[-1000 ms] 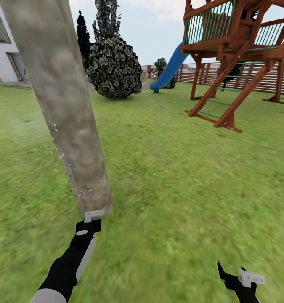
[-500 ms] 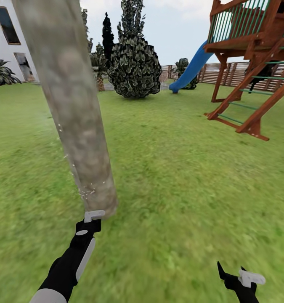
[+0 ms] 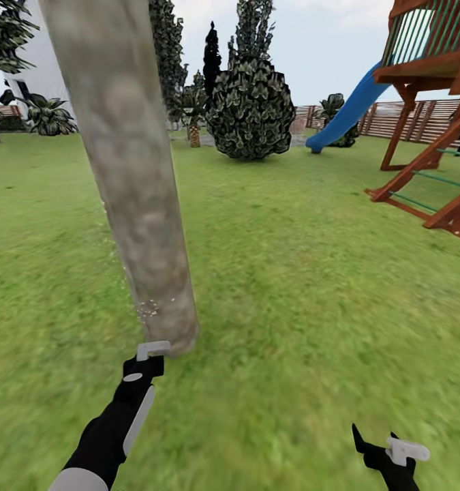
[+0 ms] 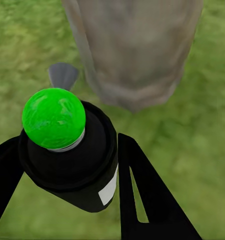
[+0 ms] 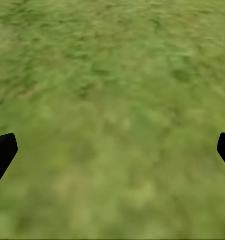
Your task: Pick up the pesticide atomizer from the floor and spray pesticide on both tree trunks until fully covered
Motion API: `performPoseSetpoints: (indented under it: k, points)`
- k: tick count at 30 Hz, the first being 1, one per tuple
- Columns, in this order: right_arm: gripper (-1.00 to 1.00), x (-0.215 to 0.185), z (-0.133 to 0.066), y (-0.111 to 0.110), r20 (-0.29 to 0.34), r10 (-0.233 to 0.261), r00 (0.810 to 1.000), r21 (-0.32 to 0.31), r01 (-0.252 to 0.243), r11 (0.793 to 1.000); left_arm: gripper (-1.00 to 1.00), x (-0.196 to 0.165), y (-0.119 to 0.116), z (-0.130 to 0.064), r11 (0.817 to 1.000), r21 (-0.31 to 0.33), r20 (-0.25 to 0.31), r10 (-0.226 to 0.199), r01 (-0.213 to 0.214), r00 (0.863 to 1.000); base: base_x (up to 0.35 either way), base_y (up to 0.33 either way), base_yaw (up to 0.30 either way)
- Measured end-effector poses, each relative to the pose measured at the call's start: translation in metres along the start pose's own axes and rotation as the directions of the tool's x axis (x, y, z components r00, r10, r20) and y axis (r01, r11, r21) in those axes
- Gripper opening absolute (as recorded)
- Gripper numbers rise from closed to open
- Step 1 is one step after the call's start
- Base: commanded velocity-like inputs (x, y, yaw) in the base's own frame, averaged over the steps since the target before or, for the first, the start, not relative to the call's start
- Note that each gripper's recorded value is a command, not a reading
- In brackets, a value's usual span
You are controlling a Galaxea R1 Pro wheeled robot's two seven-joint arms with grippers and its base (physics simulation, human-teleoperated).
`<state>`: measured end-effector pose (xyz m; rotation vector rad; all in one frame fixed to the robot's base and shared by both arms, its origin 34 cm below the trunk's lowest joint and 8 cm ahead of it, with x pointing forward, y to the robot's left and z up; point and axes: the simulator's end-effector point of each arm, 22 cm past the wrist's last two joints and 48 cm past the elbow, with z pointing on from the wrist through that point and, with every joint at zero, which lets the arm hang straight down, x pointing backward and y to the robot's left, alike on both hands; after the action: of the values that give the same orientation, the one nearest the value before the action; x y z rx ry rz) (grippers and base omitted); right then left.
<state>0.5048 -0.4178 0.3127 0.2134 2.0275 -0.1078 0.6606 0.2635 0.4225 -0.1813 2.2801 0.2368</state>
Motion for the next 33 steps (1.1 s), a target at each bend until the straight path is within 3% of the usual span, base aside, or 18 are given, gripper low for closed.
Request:
performPoseSetpoints:
  k: [10, 13, 15, 17, 24, 28, 29, 31, 33]
  points:
    - [1.00, 0.000, 0.000, 0.000, 0.000, 0.000, 1.000, 0.001, 0.000, 1.000, -1.00, -0.008, -0.001, 0.001, 1.000, 0.002, 0.008, -0.008, 0.008, 1.000, 0.005, -0.104, 0.096]
    - [1.00, 0.000, 0.000, 0.000, -0.001, 0.000, 1.000, 0.000, 0.000, 1.000, -1.00, -0.037, -0.004, 0.005, 1.000, 0.006, 0.037, -0.010, 0.010, 0.999, 0.000, 0.000, 0.000]
    - [1.00, 0.000, 0.000, 0.000, -0.001, 0.000, 1.000, -0.001, 0.000, 1.000, -1.00, -0.063, -0.007, 0.007, 1.000, 0.015, 0.013, 0.007, -0.007, 1.000, 0.000, 0.000, 0.000]
    - [1.00, 0.000, 0.000, 0.000, -0.001, 0.000, 1.000, -0.001, 0.000, 1.000, -1.00, -0.088, -0.009, 0.006, 1.000, 0.018, 0.023, 0.011, -0.011, 1.000, 0.000, 0.000, 0.000]
    - [1.00, 0.000, 0.000, 0.000, -0.001, 0.001, 1.000, 0.000, -0.001, 1.000, -1.00, -0.099, -0.010, 0.004, 1.000, 0.016, 0.022, 0.014, -0.014, 1.000, -0.179, 0.000, 0.000]
    - [1.00, 0.000, 0.000, 0.000, -0.001, 0.002, 1.000, 0.001, -0.002, 1.000, -1.00, -0.168, -0.012, -0.002, 1.000, 0.015, 0.080, 0.010, -0.012, 0.997, -0.002, 0.000, 0.000]
    - [1.00, 0.000, 0.000, 0.000, -0.001, 0.002, 1.000, 0.001, -0.002, 1.000, -1.00, -0.176, -0.008, -0.002, 1.000, 0.008, 0.087, 0.012, -0.013, 0.996, 0.000, 0.000, 0.000]
    - [1.00, 0.001, 0.000, 0.000, -0.001, 0.001, 1.000, 0.000, -0.001, 1.000, -1.00, -0.181, 0.038, 0.005, 0.998, -0.050, 0.079, -0.026, 0.030, 0.997, 0.000, 0.000, 0.000]
    - [1.00, 0.000, 0.000, 0.000, -0.001, 0.001, 1.000, 0.001, -0.001, 1.000, -1.00, -0.178, 0.047, 0.007, 0.998, -0.056, 0.075, -0.038, 0.042, 0.996, 0.000, 0.000, 0.000]
